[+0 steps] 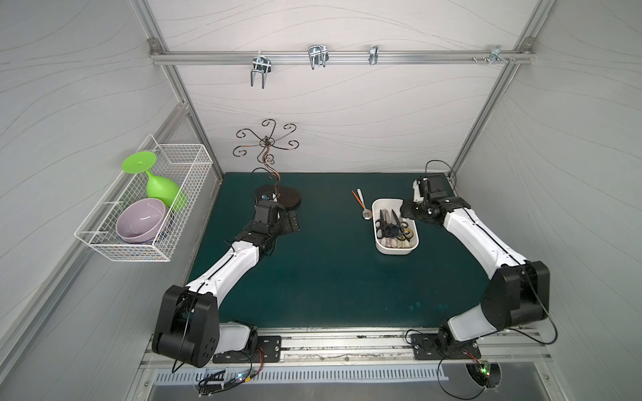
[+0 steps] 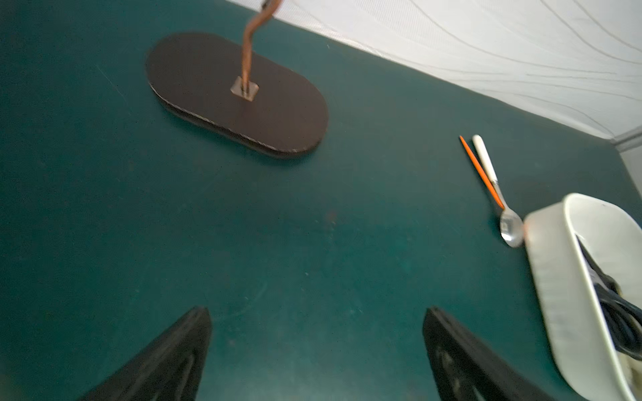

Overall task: Take the scissors out of the storage box
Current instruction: Pick up the scissors from the storage box.

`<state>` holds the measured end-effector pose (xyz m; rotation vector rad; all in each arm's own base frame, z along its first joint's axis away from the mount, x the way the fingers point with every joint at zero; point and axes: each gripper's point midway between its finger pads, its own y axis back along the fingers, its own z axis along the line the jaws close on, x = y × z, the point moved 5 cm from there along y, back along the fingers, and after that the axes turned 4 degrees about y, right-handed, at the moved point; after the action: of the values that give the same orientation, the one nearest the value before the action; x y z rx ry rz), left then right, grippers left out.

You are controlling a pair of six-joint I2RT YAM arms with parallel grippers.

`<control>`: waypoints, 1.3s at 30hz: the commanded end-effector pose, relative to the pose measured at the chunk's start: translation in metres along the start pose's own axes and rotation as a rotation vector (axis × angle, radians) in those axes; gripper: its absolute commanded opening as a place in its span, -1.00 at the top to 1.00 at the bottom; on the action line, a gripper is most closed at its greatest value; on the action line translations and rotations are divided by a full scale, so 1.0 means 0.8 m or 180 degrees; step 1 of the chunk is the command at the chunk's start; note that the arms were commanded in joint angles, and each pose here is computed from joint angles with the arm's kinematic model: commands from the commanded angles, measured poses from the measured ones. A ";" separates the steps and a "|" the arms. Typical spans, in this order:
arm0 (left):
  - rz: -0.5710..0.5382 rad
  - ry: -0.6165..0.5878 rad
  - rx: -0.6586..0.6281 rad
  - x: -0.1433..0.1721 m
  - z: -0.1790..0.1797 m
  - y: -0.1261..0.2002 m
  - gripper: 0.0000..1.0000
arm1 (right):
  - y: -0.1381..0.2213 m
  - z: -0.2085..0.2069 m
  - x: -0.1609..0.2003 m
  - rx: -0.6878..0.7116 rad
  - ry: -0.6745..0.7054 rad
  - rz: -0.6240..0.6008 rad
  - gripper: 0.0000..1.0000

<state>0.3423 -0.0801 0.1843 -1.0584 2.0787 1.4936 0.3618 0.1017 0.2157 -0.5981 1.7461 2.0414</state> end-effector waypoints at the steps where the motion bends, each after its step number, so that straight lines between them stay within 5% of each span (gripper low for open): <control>1: 0.0284 0.0259 0.0317 0.001 -0.024 0.001 -0.99 | -0.005 0.007 0.042 0.0096 0.0170 0.0754 0.12; 10: 0.0660 0.0384 0.0475 0.027 -0.028 -0.032 -0.99 | -0.062 0.036 0.057 0.0227 0.0465 0.1089 0.48; 19: 0.0840 0.0411 0.0505 0.032 -0.032 -0.043 -0.98 | -0.085 0.028 0.055 0.0685 0.0685 0.1045 0.48; 39: 0.0874 0.0437 0.0512 0.035 -0.032 -0.043 -0.98 | -0.107 0.049 0.050 0.0563 0.0752 0.1012 0.51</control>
<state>0.3451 -0.1157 0.1392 -0.8521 2.4859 1.4247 0.3705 0.1461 0.1309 -0.5465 2.2570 2.0346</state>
